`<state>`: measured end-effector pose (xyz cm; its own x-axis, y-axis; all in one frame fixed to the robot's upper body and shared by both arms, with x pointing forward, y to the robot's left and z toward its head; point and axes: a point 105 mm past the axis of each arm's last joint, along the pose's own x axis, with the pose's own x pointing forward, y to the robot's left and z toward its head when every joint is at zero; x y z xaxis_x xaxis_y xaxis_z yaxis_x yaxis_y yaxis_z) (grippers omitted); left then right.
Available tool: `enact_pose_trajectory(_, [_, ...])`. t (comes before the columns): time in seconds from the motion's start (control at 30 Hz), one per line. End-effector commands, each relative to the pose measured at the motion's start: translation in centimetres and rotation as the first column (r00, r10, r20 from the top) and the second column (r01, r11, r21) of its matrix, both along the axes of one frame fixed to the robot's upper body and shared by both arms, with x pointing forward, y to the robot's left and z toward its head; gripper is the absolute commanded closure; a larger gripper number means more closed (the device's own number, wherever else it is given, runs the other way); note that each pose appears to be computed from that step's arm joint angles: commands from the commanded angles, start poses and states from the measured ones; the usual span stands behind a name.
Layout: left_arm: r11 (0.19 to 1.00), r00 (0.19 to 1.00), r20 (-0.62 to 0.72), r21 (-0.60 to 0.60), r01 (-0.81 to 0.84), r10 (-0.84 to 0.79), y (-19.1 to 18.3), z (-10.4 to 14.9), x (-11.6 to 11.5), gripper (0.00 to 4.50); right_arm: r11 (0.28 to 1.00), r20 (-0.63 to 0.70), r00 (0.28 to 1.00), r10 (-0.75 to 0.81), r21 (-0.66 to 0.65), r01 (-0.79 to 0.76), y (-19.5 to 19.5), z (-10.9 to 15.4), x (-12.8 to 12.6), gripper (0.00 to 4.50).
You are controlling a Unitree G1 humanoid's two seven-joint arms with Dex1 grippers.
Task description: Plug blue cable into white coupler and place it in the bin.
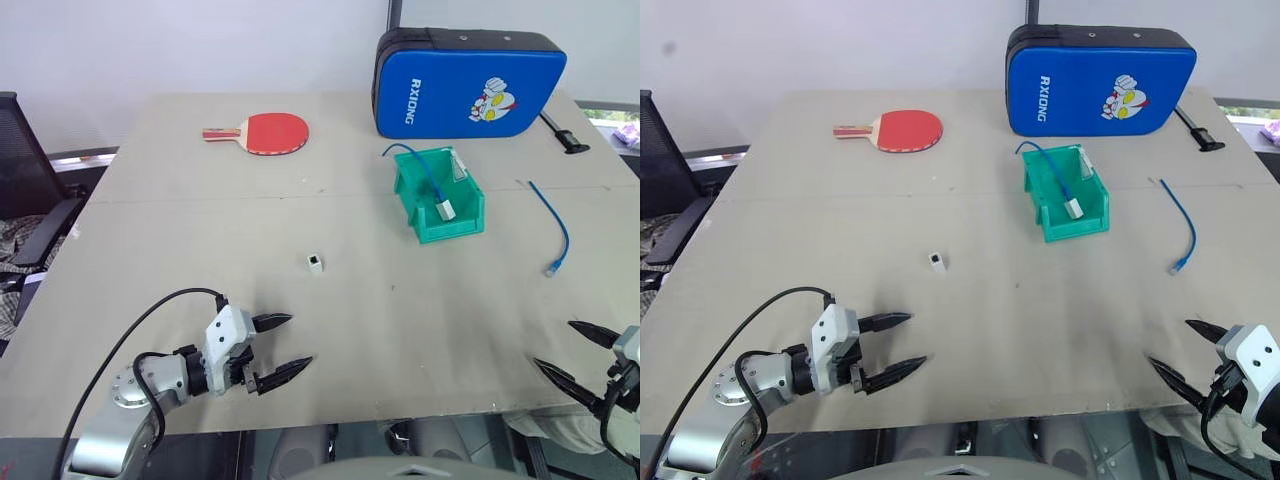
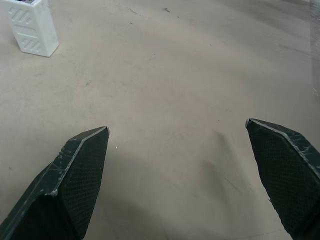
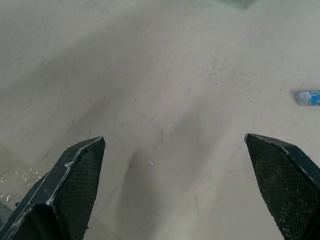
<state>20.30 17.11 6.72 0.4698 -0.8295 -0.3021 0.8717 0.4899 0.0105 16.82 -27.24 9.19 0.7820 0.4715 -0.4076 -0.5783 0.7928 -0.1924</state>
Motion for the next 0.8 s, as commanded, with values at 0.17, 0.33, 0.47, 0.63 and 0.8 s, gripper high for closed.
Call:
enact_pose_trajectory(0.17, [0.974,0.997,0.060,-0.217,0.069,-0.057,-4.0,5.1,0.0,0.00,0.976,0.041,0.991,0.126,-0.183,-0.116,-0.6,4.5,4.4,0.08])
enact_pose_trajectory(0.33, [0.971,0.974,0.159,-0.146,0.187,-0.164,-5.4,6.2,-0.4,0.00,0.864,-0.097,0.966,0.239,-0.432,-0.258,-2.1,5.7,7.8,0.08])
enact_pose_trajectory(0.47, [0.965,0.962,0.188,-0.134,0.227,-0.200,-6.2,6.2,-0.3,0.00,0.642,-0.289,0.890,0.353,-0.616,-0.455,-3.8,4.9,10.0,0.95])
enact_pose_trajectory(0.63, [0.963,0.960,0.198,-0.143,0.228,-0.198,-6.6,6.0,-0.2,0.00,0.419,-0.426,0.805,0.413,-0.696,-0.583,-4.9,3.7,13.1,1.92])
enact_pose_trajectory(0.8, [0.965,0.961,0.207,-0.149,0.217,-0.184,-6.7,6.0,-0.4,0.00,0.239,-0.515,0.741,0.431,-0.726,-0.645,-5.0,3.0,16.0,1.92])
